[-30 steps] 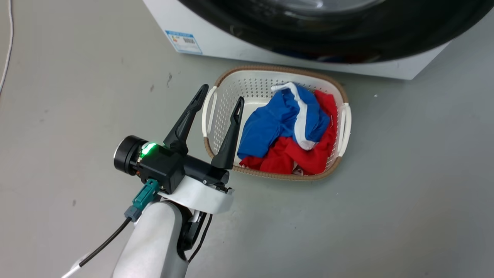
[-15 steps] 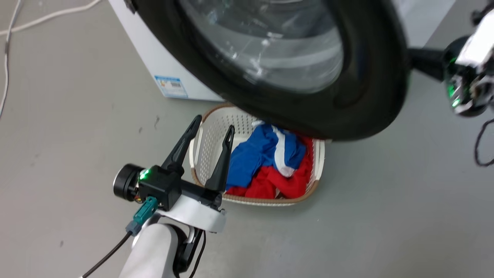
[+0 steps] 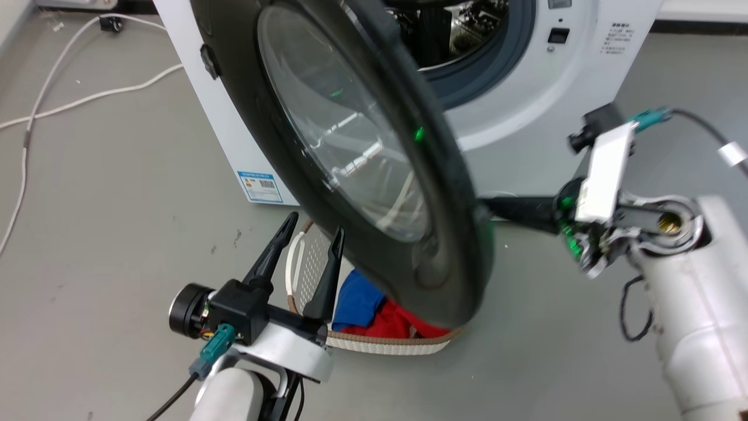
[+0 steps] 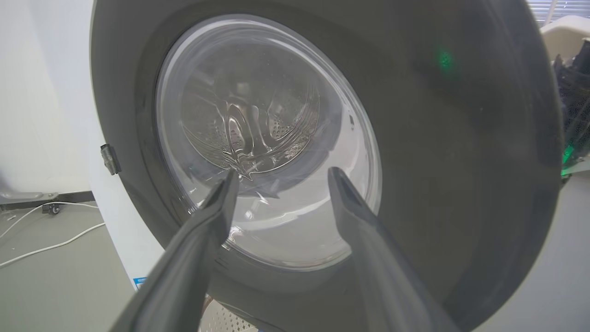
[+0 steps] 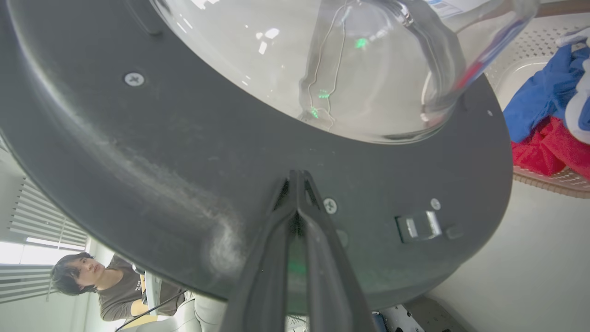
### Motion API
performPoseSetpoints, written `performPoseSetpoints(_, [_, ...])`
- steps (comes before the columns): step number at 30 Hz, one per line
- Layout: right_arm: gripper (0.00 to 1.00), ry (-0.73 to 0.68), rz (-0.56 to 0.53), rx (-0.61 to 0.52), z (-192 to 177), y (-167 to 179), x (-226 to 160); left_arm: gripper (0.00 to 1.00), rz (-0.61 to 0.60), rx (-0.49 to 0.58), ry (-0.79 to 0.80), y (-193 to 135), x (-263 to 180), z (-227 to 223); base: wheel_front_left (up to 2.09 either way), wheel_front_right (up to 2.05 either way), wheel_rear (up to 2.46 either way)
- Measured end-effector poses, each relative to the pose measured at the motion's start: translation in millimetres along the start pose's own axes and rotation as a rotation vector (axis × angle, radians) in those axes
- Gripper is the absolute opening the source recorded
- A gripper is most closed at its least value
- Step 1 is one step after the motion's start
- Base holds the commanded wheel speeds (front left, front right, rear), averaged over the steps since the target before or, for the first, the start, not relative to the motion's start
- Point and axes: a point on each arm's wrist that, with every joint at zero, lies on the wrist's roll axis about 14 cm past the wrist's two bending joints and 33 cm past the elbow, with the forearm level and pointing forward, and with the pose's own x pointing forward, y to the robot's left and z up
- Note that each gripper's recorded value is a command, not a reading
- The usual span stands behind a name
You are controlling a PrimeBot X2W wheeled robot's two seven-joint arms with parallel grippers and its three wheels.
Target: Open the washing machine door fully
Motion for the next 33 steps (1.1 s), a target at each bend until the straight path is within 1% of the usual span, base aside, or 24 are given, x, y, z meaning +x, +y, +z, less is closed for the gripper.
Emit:
performPoseSetpoints(7, [0.00,0.049,0.071,-0.036,-39,23,18,1.00,0.018,0.006,-0.002,3,-14,4,0.00,0.00,0.00])
performPoseSetpoints(10, [0.00,0.025,0.091,-0.041,-45,28,21,1.00,0.023,0.008,-0.006,3,-17,6,0.00,0.00,0.00])
performPoseSetpoints(13, [0.00,-0.047,0.092,-0.050,-39,29,19,1.00,0.025,0.008,-0.001,4,-19,5,0.00,0.00,0.00])
performPoseSetpoints(16, [0.00,-0.183,0.073,-0.076,-23,27,12,1.00,0.024,0.008,-0.001,3,-20,5,0.00,0.00,0.00])
performPoseSetpoints(18, [0.00,-0.296,0.077,-0.050,-12,22,2,1.00,0.026,0.007,0.001,3,-20,5,0.00,0.00,0.00])
performPoseSetpoints(21, [0.00,-0.504,0.058,-0.029,9,12,-20,1.00,0.025,0.006,0.001,3,-21,5,0.00,0.00,0.00])
performPoseSetpoints(25, [0.00,-0.821,0.044,0.028,33,-3,-66,1.00,0.022,0.006,0.003,1,-23,5,0.00,0.00,0.00])
performPoseSetpoints(27, [0.00,-0.935,0.020,0.043,34,-14,-86,1.00,0.023,0.006,0.002,2,-24,5,0.00,0.00,0.00])
performPoseSetpoints(29, [0.00,-1.019,-0.016,0.036,29,-23,-102,1.00,0.025,0.008,-0.003,2,-25,7,0.00,0.00,0.00])
performPoseSetpoints(31, [0.00,-1.087,-0.062,-0.006,24,-29,-118,1.00,0.028,0.011,-0.006,3,-26,9,0.00,0.00,0.00])
performPoseSetpoints(32, [0.03,-1.124,-0.090,-0.032,22,-32,-128,1.00,0.030,0.012,-0.008,4,-27,9,0.00,0.00,0.00])
performPoseSetpoints(33, [0.25,-1.158,-0.121,-0.060,19,-36,-137,1.00,0.033,0.013,-0.008,5,-28,10,0.00,0.00,0.00])
